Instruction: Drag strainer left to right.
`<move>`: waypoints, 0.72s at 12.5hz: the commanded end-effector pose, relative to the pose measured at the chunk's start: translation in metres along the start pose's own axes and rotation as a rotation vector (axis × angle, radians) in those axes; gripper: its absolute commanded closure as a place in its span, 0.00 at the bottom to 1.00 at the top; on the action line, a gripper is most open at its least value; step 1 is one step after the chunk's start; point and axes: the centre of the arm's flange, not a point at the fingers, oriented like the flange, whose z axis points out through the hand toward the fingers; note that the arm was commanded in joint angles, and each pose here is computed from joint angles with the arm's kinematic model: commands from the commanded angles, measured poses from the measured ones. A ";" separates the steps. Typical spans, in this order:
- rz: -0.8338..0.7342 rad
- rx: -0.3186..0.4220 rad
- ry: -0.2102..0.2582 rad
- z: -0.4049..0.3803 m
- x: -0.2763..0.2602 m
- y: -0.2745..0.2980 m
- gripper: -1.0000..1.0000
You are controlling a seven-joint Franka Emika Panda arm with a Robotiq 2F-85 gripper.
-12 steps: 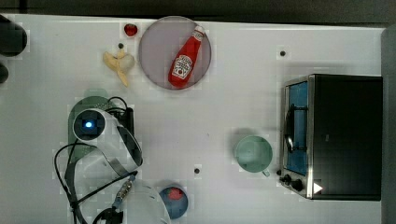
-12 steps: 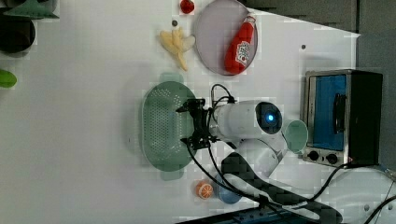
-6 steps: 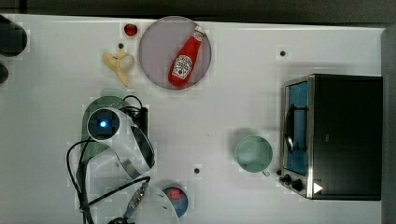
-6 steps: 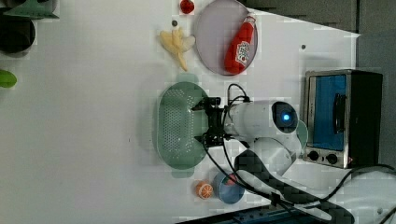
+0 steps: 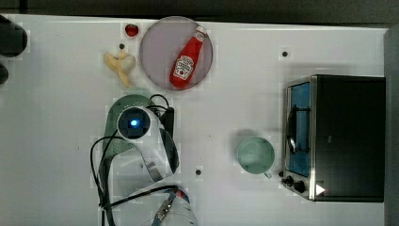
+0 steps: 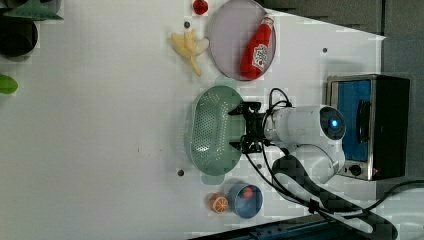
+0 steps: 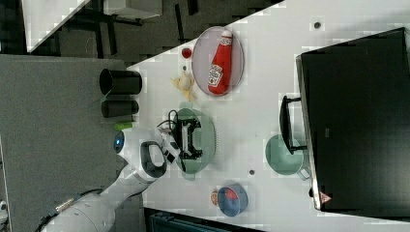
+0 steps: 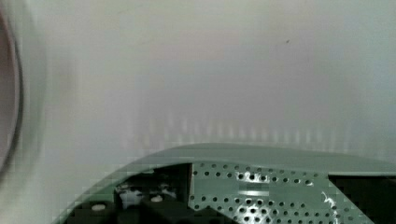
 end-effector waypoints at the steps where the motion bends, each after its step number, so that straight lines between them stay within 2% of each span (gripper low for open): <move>1: -0.078 0.014 0.020 -0.003 0.031 -0.009 0.00; 9: -0.055 0.018 0.064 -0.005 0.106 -0.023 0.00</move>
